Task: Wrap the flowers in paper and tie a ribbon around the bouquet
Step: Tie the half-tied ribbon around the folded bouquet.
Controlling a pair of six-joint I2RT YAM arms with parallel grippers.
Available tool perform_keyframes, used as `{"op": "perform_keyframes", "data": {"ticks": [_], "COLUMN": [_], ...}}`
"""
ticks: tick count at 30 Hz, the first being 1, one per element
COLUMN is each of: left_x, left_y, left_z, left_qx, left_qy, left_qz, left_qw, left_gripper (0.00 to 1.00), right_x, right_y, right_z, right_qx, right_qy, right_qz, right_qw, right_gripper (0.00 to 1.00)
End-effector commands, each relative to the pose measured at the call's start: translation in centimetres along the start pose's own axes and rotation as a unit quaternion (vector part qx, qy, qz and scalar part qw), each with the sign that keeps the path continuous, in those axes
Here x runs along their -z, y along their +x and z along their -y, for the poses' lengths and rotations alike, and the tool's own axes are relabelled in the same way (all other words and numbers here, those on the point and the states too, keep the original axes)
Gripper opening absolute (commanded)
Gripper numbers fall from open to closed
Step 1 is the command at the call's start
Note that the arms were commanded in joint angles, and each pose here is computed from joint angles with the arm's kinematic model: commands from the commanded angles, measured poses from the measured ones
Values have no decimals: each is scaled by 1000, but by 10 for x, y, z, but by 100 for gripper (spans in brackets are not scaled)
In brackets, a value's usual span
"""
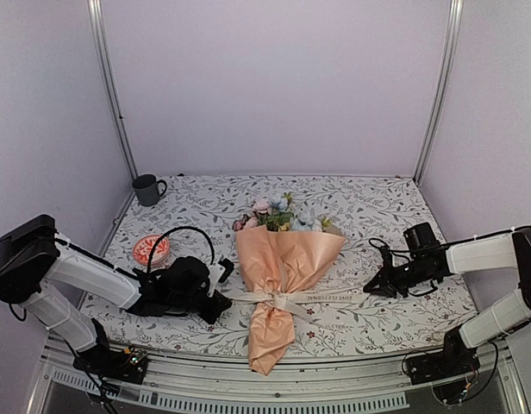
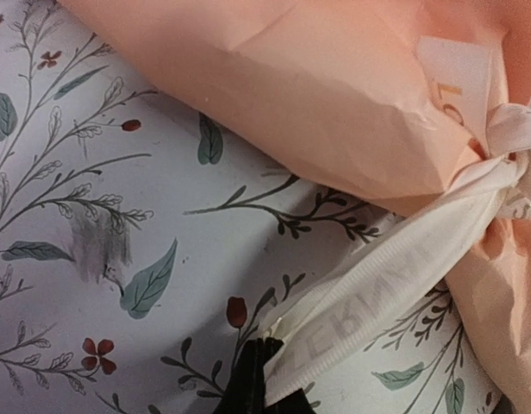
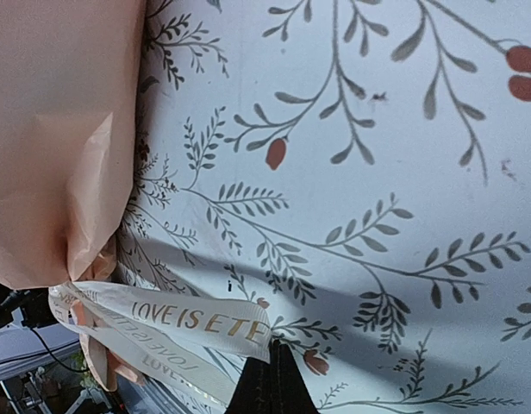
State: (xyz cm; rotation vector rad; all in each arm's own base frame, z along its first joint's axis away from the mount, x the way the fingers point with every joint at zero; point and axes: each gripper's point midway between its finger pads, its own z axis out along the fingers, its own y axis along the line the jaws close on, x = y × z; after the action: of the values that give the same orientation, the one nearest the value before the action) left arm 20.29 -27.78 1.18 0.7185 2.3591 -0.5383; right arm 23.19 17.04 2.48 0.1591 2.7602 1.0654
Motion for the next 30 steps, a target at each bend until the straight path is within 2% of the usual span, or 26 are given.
{"op": "perform_keyframes", "data": {"ticks": [1, 8, 30], "left_x": [-1, -1, -5], "left_y": [46, 47, 55], "left_z": [-30, -31, -38], "left_qx": [12, 17, 36], "left_qy": [-46, -47, -51], "left_qz": [-73, -74, -88], "left_qw": [996, 996, 994], "left_gripper": [0, 0, 0], "right_x": [9, 22, 21], "right_y": [-8, -16, -18], "right_z": [19, 35, 58], "right_qx": [-1, -16, -44], "right_qy": [40, 54, 93], "right_qz": [23, 45, 50], "right_qw": [999, 997, 993], "right_gripper": [0, 0, 0]}}
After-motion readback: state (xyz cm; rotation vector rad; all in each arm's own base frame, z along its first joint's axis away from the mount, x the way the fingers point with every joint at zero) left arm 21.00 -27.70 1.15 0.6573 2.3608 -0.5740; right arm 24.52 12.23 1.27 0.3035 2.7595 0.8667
